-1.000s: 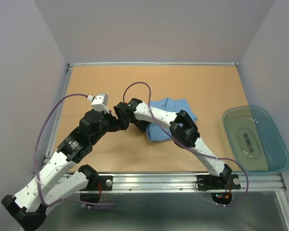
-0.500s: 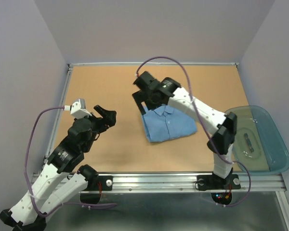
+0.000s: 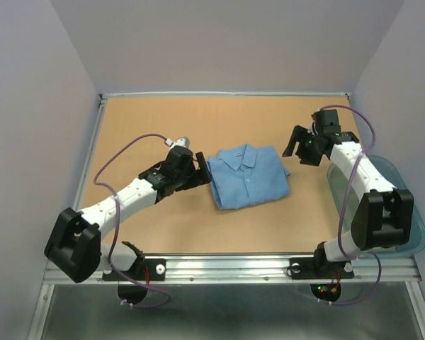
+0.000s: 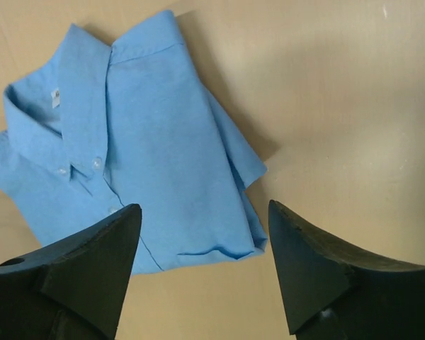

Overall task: Fold and stack the long sleeve shirts
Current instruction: Fold the shirt

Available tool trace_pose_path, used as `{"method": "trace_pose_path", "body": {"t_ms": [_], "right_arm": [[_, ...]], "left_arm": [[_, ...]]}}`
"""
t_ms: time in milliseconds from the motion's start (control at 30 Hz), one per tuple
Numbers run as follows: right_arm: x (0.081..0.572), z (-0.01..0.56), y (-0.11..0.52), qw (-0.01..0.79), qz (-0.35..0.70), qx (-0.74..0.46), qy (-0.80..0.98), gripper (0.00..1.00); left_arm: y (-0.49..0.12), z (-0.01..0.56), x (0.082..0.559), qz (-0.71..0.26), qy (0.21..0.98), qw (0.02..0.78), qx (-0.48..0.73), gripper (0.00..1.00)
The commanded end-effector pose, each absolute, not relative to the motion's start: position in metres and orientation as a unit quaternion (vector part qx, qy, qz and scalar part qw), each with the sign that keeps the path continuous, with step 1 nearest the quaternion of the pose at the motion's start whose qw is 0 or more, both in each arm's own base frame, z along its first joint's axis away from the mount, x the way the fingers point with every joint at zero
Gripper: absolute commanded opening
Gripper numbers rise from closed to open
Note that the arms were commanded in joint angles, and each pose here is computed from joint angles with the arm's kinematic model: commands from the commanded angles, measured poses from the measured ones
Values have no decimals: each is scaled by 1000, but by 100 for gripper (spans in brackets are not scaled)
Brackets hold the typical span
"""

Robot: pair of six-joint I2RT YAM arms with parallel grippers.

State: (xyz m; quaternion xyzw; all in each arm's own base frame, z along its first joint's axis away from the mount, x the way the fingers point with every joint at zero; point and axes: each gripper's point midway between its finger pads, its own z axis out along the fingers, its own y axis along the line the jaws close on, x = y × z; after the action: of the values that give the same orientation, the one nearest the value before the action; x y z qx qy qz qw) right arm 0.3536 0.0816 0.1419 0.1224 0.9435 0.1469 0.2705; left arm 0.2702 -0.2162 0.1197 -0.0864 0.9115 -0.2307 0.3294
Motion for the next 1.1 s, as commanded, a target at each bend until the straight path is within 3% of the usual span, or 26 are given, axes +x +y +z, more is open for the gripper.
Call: {"method": "trace_pose_path", "body": {"t_ms": [0,233,567,1067], "right_arm": [[372,160,95,309,280,154,896,74],[376,128,89,303,274,197,891,68],[367,91,88,277,256,147,914,73],[370,67,96,276,243,103,924,67]], "left_arm": [[-258,152,295,-296,887,352,-47,90],[-285,115,305,-278,908,313,-21,75],[-285,83,299,-256,924,285,-17,75],[-283,69,298,-245,930,275,-16,72]]}}
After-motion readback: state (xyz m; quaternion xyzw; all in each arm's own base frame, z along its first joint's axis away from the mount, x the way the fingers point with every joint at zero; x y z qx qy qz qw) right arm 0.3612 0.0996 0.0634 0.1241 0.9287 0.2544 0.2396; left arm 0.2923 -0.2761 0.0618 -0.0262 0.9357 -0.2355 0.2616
